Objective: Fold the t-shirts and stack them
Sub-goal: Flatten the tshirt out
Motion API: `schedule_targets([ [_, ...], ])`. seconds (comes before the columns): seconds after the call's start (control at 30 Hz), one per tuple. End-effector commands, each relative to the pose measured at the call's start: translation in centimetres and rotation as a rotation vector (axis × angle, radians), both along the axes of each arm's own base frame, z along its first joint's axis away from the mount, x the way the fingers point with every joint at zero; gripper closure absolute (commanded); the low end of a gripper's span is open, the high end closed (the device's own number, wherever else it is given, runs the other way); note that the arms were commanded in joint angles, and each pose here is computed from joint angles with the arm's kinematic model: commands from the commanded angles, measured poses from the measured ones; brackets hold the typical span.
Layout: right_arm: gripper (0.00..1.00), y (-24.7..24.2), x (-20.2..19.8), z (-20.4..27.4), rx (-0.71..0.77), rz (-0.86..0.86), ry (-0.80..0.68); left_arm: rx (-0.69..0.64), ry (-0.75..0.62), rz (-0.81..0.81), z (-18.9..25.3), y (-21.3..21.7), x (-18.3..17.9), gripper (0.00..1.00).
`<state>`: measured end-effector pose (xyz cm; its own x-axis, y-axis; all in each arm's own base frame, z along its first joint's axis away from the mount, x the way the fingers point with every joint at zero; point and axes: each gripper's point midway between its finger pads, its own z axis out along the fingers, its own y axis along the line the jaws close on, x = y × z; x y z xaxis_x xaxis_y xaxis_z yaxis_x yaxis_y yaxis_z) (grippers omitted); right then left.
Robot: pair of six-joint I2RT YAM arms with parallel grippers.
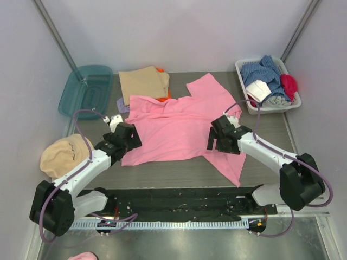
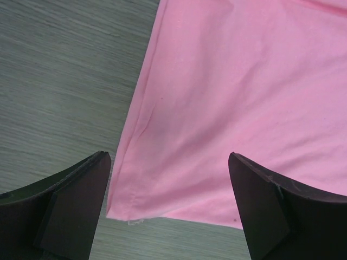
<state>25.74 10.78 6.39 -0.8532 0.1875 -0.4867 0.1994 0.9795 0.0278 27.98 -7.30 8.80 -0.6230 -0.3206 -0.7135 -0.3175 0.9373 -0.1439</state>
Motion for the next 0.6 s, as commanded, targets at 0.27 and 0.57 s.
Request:
schedule_targets([
  [0.27, 0.0, 0.9, -0.8, 0.3, 0.109, -0.03, -0.106, -0.051, -0.074, 0.03, 2.4, 0.0, 0.0, 0.04],
  [0.57, 0.0, 1.3, -1.3, -2.0, 0.148, -0.025, -0.105, -0.048, -0.065, 0.029, 2.0, 0.2, -0.3, 0.04],
])
